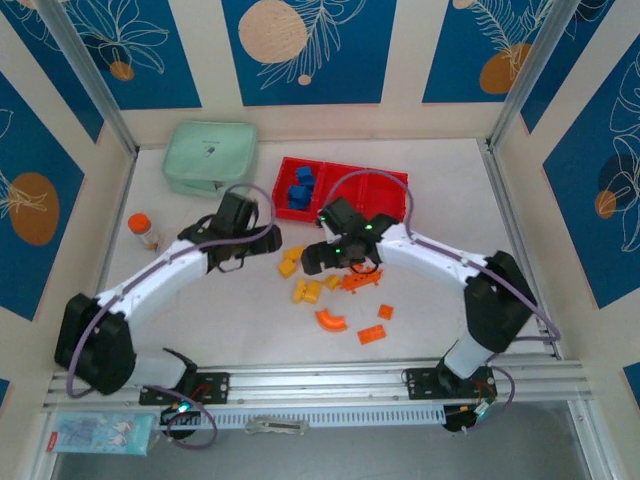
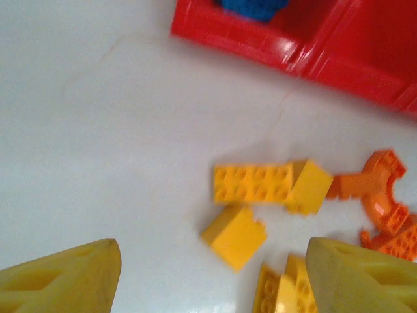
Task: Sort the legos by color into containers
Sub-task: Pick up the lego from the center of the table.
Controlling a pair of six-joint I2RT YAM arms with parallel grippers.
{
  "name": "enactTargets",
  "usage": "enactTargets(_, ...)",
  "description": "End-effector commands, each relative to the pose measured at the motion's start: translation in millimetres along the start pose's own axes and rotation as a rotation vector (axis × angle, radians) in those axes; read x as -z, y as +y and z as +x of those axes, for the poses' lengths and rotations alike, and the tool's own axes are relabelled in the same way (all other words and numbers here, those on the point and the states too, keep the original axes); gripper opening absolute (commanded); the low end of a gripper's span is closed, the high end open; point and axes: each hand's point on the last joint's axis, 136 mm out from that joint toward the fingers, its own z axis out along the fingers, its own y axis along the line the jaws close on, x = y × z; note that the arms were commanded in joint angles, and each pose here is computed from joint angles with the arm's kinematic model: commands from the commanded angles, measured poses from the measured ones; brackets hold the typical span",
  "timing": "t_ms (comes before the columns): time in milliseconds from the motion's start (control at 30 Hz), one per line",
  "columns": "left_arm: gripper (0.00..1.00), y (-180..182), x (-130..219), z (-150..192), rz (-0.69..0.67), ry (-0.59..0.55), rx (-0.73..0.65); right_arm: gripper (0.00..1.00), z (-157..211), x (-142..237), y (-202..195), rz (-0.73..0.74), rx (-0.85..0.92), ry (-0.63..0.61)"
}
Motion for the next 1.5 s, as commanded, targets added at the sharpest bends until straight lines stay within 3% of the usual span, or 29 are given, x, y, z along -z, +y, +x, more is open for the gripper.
enactTargets(0, 0.79, 13, 18, 22, 0.01, 0.002, 0.058, 0.85, -8, -15, 17, 0.026, 0.088, 0.013)
enactTargets(167, 0.87, 32, 35, 50, -0.001, 0.017, 0.11, 0.78, -11, -50, 32, 0.078, 0.17, 0.063)
enactTargets(433, 1.0, 53, 47, 72, -0.032, 0.003, 0.164, 0.75, -14, -84, 39, 0.132, 0.227, 0.08)
enactTargets(800, 0.99, 65, 48, 79, -0.062, -0.011, 0.189, 0.64, -19, -113, 46, 0.152, 0.268, 0.097)
enactTargets(1000, 0.99, 64, 50, 77, -0.061, -0.017, 0.191, 0.55, -19, -115, 53, 0.142, 0.288, 0.096)
enactTargets(1233, 0.99, 60, 54, 74, -0.042, -0.02, 0.192, 0.36, -24, -104, 59, 0.131, 0.293, 0.076)
enactTargets(1467, 0.99, 46, 64, 65, 0.004, -0.02, 0.172, 0.32, -45, -61, 65, 0.11, 0.286, -0.005)
